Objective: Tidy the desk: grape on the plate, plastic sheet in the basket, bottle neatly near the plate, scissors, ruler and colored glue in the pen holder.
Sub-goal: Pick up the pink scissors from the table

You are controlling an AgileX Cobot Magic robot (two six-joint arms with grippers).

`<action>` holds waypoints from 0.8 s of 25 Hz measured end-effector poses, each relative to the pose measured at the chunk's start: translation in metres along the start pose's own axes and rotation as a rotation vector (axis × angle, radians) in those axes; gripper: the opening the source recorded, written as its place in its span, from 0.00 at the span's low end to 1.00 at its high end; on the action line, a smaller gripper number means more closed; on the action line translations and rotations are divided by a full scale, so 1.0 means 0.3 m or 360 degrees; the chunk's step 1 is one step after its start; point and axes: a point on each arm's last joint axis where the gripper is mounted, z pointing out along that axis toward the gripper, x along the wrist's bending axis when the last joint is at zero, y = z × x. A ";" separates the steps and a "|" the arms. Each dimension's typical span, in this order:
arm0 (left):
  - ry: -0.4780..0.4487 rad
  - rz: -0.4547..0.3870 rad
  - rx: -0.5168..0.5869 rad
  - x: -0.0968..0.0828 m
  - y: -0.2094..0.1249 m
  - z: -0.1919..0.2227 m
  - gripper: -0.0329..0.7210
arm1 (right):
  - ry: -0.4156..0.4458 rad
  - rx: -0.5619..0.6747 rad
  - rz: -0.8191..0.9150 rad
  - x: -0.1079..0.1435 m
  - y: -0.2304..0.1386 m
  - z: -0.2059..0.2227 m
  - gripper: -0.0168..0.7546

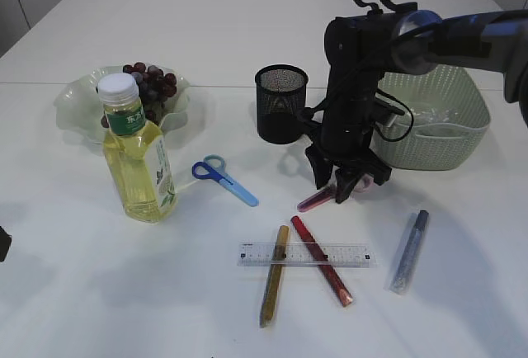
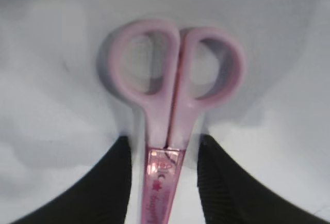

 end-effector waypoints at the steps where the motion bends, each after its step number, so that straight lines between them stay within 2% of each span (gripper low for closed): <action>1: 0.0000 0.0000 0.0000 0.000 0.000 0.000 0.60 | 0.0000 0.0000 0.0004 0.000 0.000 0.000 0.47; 7: 0.0000 0.0000 0.0000 0.000 0.000 0.000 0.60 | 0.0000 -0.0001 0.0010 0.000 0.000 0.000 0.29; 20: 0.0000 0.0000 0.0000 0.000 0.000 0.000 0.60 | -0.0009 -0.0021 -0.0040 -0.002 0.004 0.000 0.25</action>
